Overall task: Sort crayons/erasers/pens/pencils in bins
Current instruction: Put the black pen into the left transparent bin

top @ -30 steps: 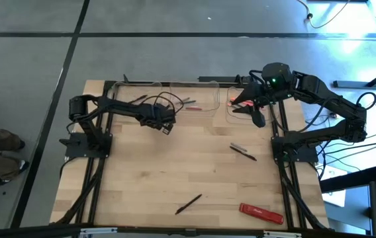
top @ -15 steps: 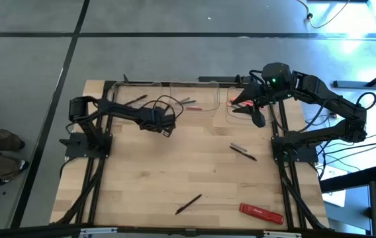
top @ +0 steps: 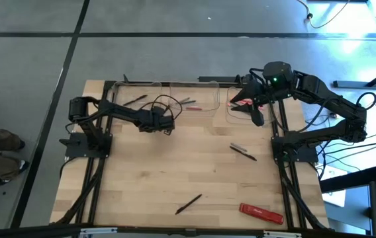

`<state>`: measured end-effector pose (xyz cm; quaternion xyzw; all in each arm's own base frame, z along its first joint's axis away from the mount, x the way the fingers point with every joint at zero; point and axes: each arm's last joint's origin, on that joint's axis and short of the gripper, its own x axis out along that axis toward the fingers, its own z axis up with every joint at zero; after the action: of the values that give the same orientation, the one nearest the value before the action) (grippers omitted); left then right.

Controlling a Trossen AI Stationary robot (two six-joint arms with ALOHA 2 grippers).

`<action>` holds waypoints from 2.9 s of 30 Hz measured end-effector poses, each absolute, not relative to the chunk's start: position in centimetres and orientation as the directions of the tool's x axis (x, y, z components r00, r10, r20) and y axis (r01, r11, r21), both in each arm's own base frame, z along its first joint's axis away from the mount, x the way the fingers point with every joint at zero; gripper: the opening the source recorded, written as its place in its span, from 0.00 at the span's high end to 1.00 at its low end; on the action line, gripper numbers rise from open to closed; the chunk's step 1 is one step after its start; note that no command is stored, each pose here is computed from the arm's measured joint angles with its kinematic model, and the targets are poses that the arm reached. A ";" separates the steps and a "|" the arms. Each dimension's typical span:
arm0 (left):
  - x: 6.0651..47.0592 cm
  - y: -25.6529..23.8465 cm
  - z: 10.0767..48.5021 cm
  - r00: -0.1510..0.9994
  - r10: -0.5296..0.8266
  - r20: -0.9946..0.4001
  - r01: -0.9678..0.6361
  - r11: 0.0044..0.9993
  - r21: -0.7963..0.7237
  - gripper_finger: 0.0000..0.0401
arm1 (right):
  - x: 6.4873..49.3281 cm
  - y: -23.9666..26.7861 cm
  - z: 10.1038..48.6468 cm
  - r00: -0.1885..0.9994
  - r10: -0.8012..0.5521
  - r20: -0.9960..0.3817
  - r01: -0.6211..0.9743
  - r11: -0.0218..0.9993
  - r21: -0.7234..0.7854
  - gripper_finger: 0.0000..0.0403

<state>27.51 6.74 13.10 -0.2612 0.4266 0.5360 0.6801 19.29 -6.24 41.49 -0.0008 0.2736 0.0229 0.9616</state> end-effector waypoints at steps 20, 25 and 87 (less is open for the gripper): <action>26.9 6.2 12.8 0.010 0.567 -0.824 -0.918 0.331 0.217 0.79 | 19.3 -6.4 41.5 0.844 -0.007 -0.536 -0.002 1.000 -0.016 0.64; 26.3 6.1 12.0 0.014 0.554 -0.832 -0.924 0.326 0.201 0.79 | 19.3 -6.4 41.5 0.844 -0.007 -0.536 -0.002 1.000 -0.016 0.64; 29.2 2.9 14.3 0.166 0.119 -0.979 -0.824 0.562 -0.071 0.99 | 19.3 -6.4 41.5 0.846 -0.008 -0.533 -0.001 1.000 -0.016 0.64</action>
<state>29.24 2.92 14.25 -0.3212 0.5490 0.3401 0.6927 19.29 -6.39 41.49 -0.0076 0.2773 -0.0019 0.9607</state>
